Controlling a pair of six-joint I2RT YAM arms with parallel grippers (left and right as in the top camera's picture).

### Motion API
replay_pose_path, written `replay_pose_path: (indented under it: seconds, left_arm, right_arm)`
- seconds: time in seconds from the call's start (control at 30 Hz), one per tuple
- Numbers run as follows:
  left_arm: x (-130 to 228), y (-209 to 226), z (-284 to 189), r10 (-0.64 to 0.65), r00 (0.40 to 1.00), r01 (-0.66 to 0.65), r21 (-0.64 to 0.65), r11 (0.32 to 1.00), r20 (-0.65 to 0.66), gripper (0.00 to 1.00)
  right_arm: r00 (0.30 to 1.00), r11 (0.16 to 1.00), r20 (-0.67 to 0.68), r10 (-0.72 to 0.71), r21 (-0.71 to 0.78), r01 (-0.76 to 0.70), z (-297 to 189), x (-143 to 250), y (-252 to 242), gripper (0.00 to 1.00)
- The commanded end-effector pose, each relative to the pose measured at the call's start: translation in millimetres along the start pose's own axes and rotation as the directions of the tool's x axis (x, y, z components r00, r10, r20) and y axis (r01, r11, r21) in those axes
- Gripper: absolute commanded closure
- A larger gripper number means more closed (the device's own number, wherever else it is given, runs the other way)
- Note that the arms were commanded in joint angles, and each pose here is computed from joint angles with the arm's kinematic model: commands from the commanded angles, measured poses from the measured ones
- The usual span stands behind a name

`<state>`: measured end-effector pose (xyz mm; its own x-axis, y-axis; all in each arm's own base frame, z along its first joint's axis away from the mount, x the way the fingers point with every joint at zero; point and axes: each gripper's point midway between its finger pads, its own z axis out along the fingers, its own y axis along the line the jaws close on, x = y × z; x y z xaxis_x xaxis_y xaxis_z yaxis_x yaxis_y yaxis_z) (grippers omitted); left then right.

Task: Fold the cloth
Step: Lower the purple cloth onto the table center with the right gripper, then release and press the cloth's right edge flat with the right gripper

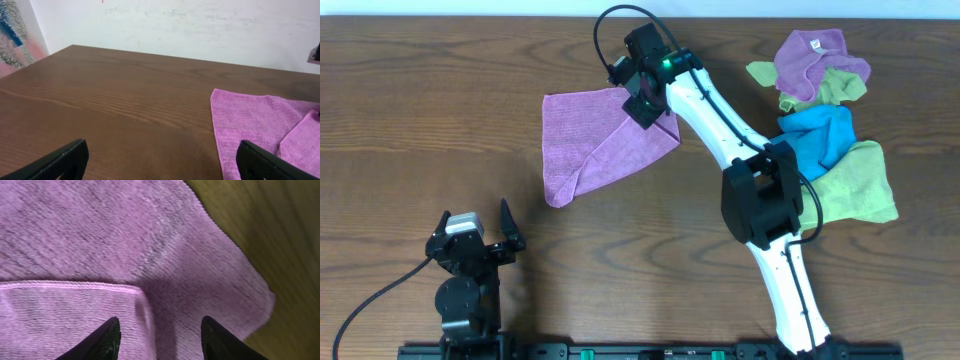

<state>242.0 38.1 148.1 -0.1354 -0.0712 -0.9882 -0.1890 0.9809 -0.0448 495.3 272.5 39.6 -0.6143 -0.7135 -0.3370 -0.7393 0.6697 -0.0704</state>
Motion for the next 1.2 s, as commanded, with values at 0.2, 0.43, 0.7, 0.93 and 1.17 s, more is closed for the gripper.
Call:
replay_pose_path:
  seconds: [0.2, 0.43, 0.7, 0.93, 1.17]
  left_arm:
    - [20.6, 2.9, 2.5, 0.024, 0.998, -0.024, -0.015, 1.0, -0.049, 0.04]
    - [20.6, 2.9, 2.5, 0.024, 0.998, -0.024, -0.015, 1.0, -0.049, 0.05]
    - [20.6, 2.9, 2.5, 0.024, 0.998, -0.024, -0.015, 1.0, -0.049, 0.05]
    - [20.6, 2.9, 2.5, 0.024, 0.998, -0.024, -0.015, 1.0, -0.049, 0.05]
    - [20.6, 2.9, 2.5, 0.024, 0.998, -0.024, -0.015, 1.0, -0.049, 0.05]
  right_arm:
    - [0.999, 0.995, -0.045, 0.02, -0.098, -0.024, 25.4, 18.8, 10.2, 0.48]
    - [0.996, 0.989, -0.069, 0.053, -0.134, -0.062, 31.7, 27.6, 11.2, 0.99]
    - [0.977, 0.97, -0.093, 0.194, -0.129, -0.205, -10.1, 22.4, 19.7, 0.99]
    - [0.968, 0.962, -0.114, 0.222, -0.139, -0.237, -75.1, 22.3, 43.7, 0.99]
    - [0.937, 0.951, -0.267, 0.224, -0.153, -0.27, -99.2, 54.3, 72.1, 0.99]
